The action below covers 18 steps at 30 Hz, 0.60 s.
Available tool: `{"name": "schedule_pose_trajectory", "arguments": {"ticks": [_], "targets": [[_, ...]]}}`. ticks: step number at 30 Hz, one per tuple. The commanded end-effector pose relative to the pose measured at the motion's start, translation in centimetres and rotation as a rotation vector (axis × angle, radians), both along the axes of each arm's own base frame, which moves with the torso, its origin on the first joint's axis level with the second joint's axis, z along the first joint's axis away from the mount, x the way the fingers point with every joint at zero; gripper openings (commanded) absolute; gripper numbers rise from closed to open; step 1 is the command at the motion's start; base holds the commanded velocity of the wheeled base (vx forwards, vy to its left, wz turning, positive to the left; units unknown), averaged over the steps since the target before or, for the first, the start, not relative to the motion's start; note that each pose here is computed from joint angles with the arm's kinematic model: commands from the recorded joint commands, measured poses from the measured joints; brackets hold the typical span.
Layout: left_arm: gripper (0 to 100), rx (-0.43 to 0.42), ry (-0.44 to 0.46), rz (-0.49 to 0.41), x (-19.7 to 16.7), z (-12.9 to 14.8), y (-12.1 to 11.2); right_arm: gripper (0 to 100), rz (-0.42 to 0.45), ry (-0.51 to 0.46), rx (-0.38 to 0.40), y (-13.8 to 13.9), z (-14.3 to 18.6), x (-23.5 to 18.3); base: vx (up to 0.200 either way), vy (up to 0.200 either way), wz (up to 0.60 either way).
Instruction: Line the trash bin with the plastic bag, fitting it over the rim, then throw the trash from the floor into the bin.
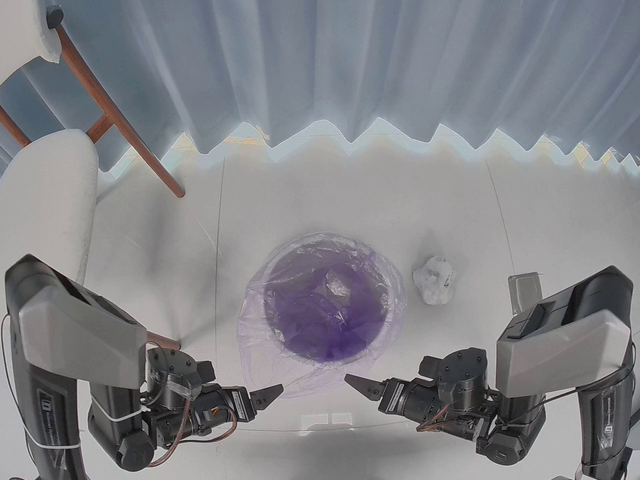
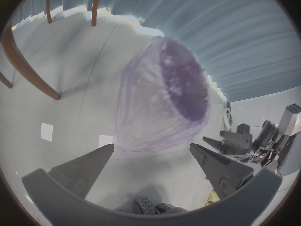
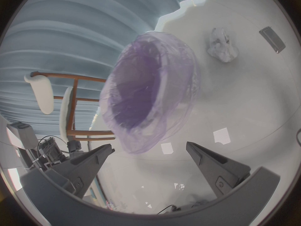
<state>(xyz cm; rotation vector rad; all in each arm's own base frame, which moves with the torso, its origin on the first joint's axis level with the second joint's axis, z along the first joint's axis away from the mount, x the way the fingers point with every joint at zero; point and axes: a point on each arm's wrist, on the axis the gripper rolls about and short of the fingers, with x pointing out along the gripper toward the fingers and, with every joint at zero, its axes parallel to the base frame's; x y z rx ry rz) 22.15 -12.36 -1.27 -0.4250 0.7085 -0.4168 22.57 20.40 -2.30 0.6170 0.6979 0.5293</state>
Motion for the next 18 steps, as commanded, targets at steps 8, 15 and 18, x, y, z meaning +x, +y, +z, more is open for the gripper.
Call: {"name": "schedule_pose_trajectory", "arguments": {"ticks": [8,15,18], "targets": [[100,-0.144,-0.265,0.079,1.9,7.0,2.5,100,0.062,-0.029,0.206,-5.1,6.1,0.9,0.0,0.0,0.0],[100,-0.178,-0.335,0.139,5.2,7.7,4.9,100,0.023,0.024,0.224,-6.0,4.8,2.3,0.0,0.0,0.0],[100,-0.198,-0.363,0.163,6.8,7.8,6.1,100,0.01,0.041,0.213,-6.1,4.0,2.8,0.0,0.0,0.0]]}}
